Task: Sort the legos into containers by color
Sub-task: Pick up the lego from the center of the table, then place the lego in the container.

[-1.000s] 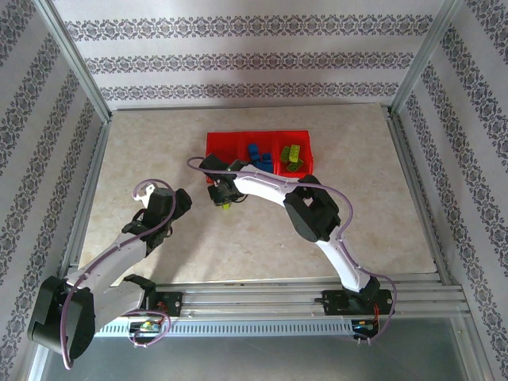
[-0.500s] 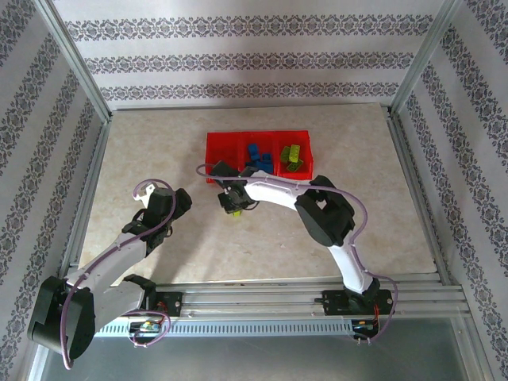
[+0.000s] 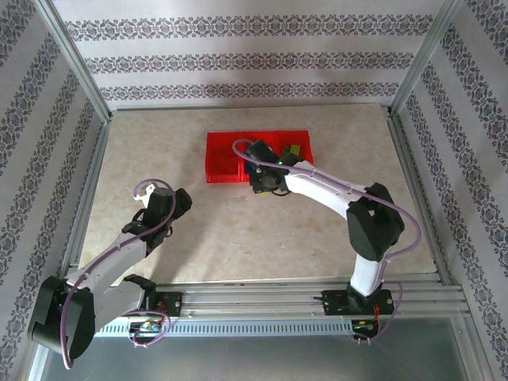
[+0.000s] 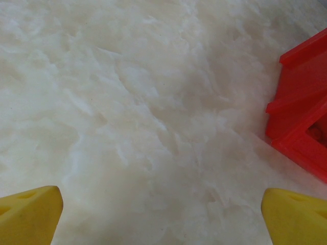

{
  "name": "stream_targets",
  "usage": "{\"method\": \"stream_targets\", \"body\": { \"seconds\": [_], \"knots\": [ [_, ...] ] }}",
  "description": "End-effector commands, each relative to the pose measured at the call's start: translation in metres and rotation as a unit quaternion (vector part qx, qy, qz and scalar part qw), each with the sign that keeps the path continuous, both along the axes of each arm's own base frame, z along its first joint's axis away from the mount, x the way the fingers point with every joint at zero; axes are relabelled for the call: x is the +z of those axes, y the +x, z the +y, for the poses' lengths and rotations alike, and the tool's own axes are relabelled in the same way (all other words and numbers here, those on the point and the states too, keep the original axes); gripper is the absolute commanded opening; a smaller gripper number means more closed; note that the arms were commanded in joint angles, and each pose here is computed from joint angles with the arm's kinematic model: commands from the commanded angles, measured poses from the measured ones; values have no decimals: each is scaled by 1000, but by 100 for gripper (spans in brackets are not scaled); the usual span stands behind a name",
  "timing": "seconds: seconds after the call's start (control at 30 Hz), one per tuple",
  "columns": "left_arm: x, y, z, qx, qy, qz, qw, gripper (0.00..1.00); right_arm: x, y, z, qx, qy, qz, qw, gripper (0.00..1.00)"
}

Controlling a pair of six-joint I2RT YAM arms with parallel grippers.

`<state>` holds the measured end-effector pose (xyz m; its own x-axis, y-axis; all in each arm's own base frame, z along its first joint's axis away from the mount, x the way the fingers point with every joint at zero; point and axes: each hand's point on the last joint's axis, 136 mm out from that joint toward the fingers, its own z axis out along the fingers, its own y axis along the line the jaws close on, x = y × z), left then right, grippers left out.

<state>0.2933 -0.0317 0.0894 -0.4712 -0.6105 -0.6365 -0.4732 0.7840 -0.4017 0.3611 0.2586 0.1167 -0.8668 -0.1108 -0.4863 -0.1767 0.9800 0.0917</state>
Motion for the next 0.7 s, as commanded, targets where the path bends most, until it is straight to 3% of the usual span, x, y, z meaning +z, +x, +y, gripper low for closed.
{"method": "stream_targets", "body": {
  "seconds": [0.0, 0.37, 0.67],
  "knots": [
    [8, 7, 3, 6, -5, -16, 1000, 100, 5, 12, -33, -29, -18, -15, 999, 18],
    [21, 14, -5, -24, -1, -25, 999, 100, 11, 68, -89, -83, -10, -29, 996, 18],
    [26, 25, -19, -58, -9, -25, 998, 100, -1, 110, -97, -93, -7, -26, 995, 20]
  ]
}}
